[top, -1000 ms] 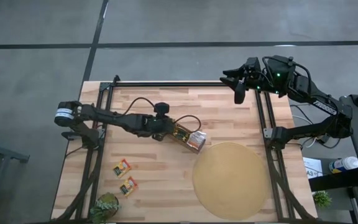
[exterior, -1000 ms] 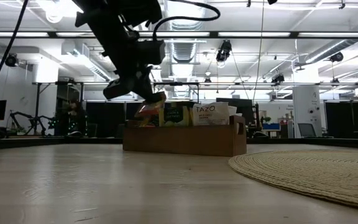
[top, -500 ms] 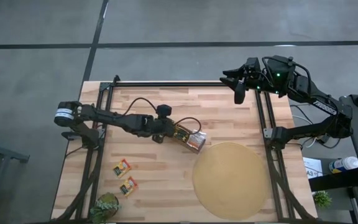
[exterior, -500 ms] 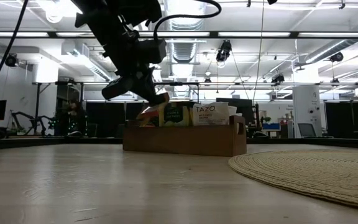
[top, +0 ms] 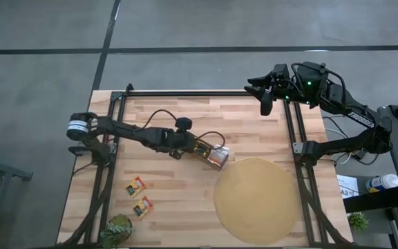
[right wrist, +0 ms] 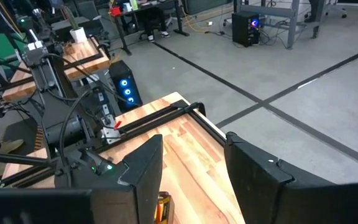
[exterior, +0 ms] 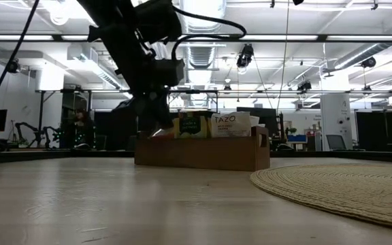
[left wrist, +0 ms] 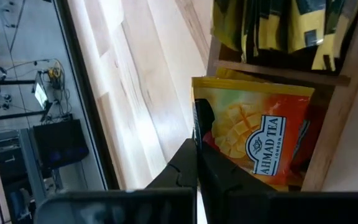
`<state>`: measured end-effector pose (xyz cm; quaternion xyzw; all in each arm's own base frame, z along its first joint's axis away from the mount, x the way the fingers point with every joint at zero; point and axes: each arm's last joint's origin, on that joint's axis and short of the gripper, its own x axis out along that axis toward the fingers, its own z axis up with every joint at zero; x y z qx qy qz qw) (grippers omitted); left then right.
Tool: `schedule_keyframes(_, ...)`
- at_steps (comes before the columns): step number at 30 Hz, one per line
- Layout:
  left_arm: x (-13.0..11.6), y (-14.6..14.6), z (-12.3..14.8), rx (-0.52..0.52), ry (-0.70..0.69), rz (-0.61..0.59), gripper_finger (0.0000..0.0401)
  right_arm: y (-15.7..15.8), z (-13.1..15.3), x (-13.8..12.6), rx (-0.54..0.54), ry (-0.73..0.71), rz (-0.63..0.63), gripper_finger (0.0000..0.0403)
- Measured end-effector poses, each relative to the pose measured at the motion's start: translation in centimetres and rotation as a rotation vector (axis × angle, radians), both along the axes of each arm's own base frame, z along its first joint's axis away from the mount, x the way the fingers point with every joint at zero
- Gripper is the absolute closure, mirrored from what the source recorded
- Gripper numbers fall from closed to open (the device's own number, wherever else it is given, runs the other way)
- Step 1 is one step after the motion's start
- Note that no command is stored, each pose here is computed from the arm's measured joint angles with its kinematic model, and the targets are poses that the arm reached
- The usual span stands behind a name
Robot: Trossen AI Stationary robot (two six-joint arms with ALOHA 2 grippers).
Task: Pick & Place Tea
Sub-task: Put the orange tea bag into the left section of the wooden organizer, then adjust the orange tea bags in the wooden organizer
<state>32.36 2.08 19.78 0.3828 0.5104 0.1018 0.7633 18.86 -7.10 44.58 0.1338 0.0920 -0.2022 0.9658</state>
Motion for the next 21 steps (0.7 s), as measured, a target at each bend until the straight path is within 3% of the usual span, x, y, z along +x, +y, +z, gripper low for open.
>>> schedule_keyframes(12, 0.1, 0.2, -0.2, 0.006, -0.004, 0.026, 0.0295, 0.0, 0.0, 0.0, -0.001, 0.000, 0.001, 0.0234)
schedule_keyframes(21, -0.4, 0.4, 0.9, 0.100, -0.031, 0.081, 0.0280, 0.0, 0.0, 0.0, -0.004, 0.001, 0.002, 0.0234)
